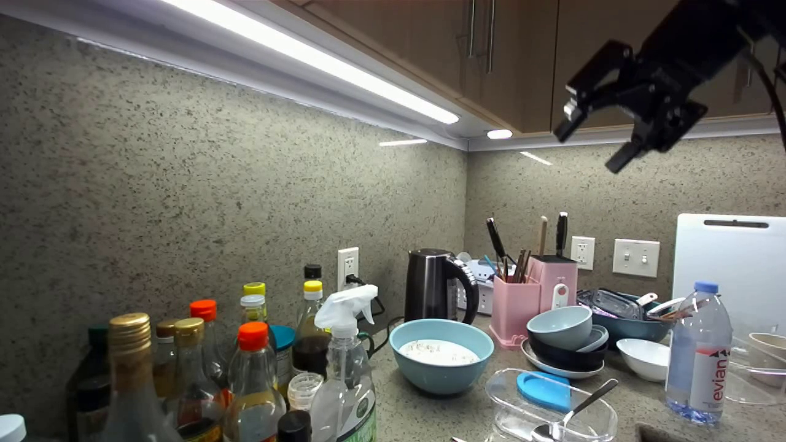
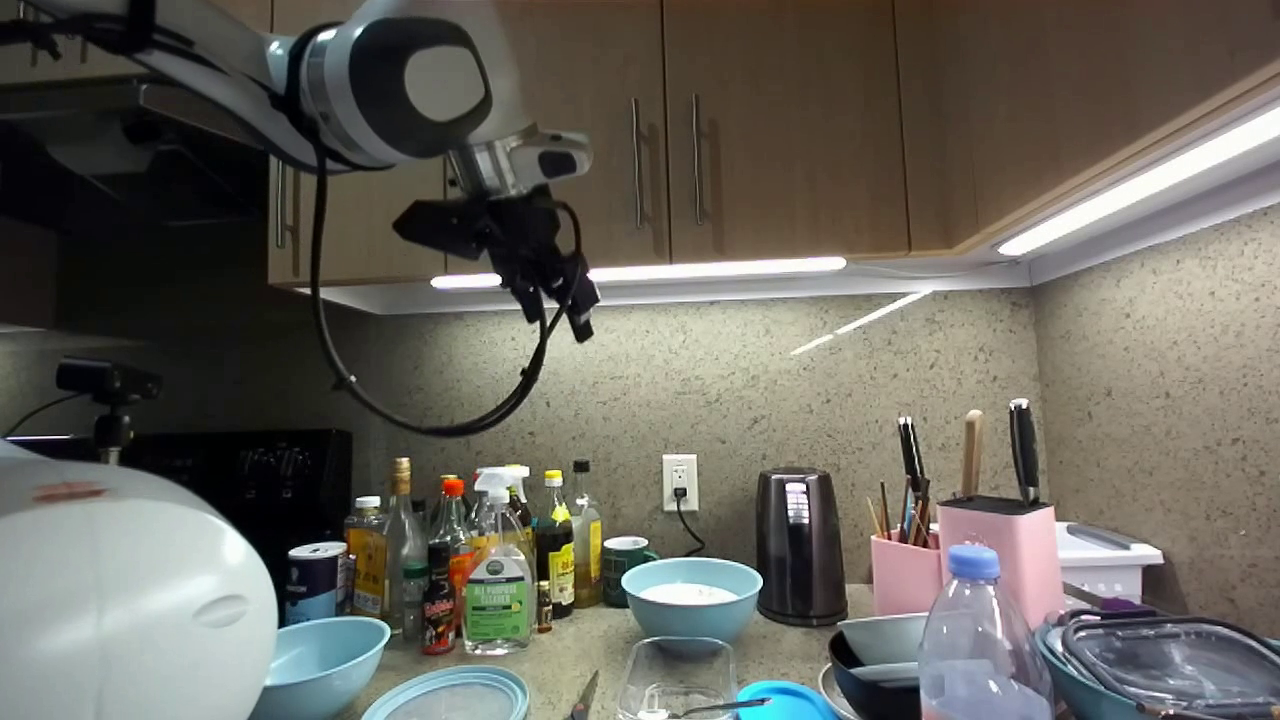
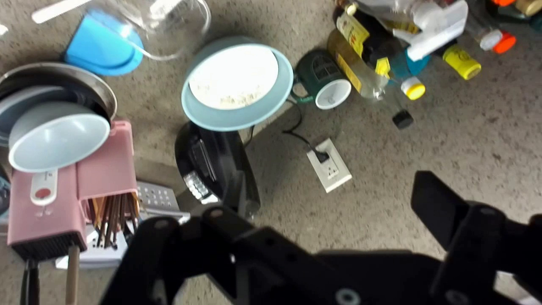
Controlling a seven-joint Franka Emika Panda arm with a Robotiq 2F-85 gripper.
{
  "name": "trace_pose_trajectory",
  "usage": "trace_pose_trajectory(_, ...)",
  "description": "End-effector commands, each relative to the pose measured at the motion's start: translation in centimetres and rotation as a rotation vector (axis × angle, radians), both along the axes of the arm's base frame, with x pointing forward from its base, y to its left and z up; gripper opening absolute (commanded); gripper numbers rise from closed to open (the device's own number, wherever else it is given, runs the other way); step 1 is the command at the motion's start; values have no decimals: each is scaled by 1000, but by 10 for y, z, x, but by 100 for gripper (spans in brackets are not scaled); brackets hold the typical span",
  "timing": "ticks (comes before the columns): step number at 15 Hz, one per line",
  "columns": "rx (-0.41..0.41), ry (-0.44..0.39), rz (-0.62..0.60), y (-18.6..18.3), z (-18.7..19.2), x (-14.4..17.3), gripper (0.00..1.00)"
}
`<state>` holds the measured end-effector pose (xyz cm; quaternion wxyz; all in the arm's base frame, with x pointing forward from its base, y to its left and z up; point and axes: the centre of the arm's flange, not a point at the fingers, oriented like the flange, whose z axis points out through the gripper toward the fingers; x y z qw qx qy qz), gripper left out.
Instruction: Open the right cabinet door
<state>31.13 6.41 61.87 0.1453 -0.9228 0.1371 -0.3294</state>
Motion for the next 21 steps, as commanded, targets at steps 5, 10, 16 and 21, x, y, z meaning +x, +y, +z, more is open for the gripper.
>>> trace_pose_trajectory(5,15,-105,-55,-1,56,9,100)
trace_pose_trajectory(10,-91,-54,34,-10,85,25,100)
trace_pose_trajectory(16,-162,-107,2,-18,157,32,100)
trace_pose_trajectory(21,-145,-106,17,-18,153,26,100)
